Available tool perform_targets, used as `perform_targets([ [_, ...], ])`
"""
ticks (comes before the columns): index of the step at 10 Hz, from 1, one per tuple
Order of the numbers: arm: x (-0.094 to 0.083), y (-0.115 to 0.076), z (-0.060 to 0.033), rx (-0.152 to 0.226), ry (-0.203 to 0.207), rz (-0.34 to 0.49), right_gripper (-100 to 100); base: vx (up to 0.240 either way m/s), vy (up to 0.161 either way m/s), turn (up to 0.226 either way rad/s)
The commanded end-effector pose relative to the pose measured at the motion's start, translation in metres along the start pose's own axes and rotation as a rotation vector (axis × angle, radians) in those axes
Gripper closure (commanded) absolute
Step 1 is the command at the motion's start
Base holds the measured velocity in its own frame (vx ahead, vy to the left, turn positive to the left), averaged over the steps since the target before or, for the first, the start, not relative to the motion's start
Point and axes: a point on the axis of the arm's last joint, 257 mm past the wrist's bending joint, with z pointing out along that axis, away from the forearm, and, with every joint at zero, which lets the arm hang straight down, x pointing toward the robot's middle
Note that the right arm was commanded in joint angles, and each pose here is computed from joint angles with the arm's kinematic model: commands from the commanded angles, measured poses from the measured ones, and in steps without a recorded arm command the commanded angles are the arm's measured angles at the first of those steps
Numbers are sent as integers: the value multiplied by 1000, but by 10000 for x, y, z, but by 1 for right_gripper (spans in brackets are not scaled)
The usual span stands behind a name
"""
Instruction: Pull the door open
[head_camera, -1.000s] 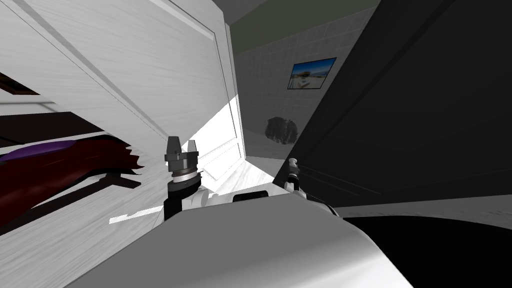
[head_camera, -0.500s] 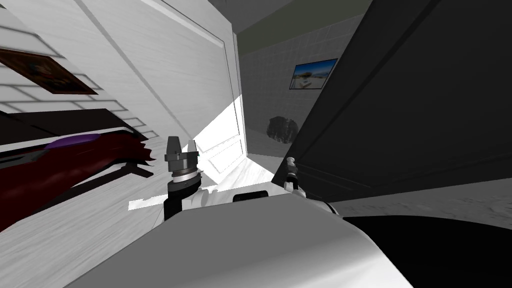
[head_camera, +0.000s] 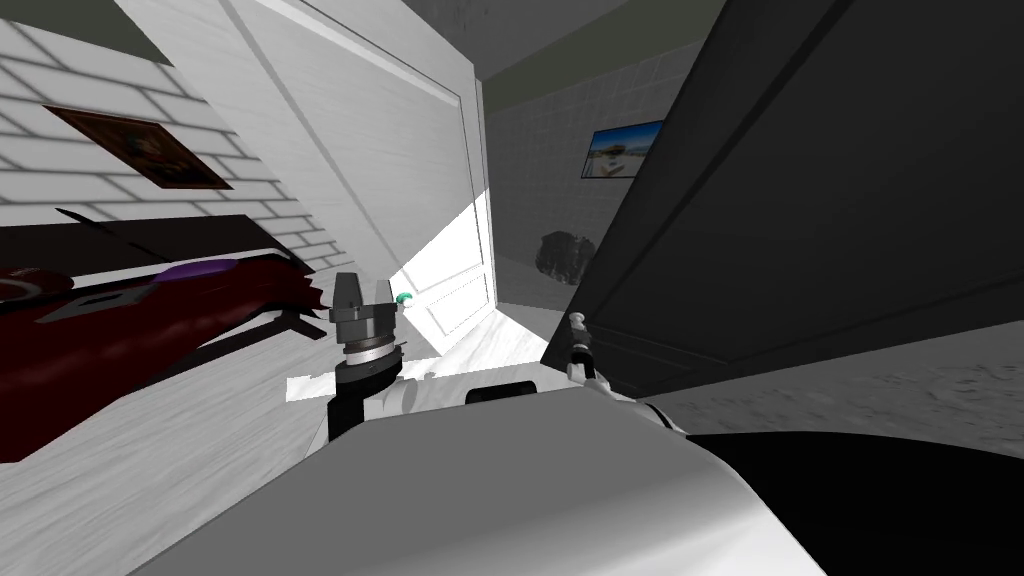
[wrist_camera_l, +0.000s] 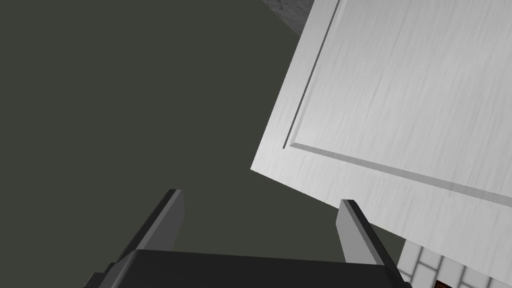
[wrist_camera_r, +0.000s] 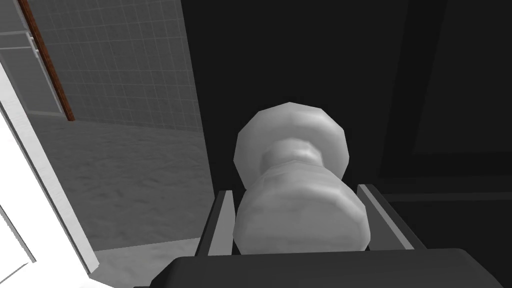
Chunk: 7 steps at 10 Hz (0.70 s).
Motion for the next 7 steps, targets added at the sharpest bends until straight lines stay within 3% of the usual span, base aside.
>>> perform_targets([
  [1, 0, 0, 0, 0, 0, 0, 100, -104, -4, 32],
  [7, -10, -354, -24, 113, -3, 3, 100, -223, -12, 60],
])
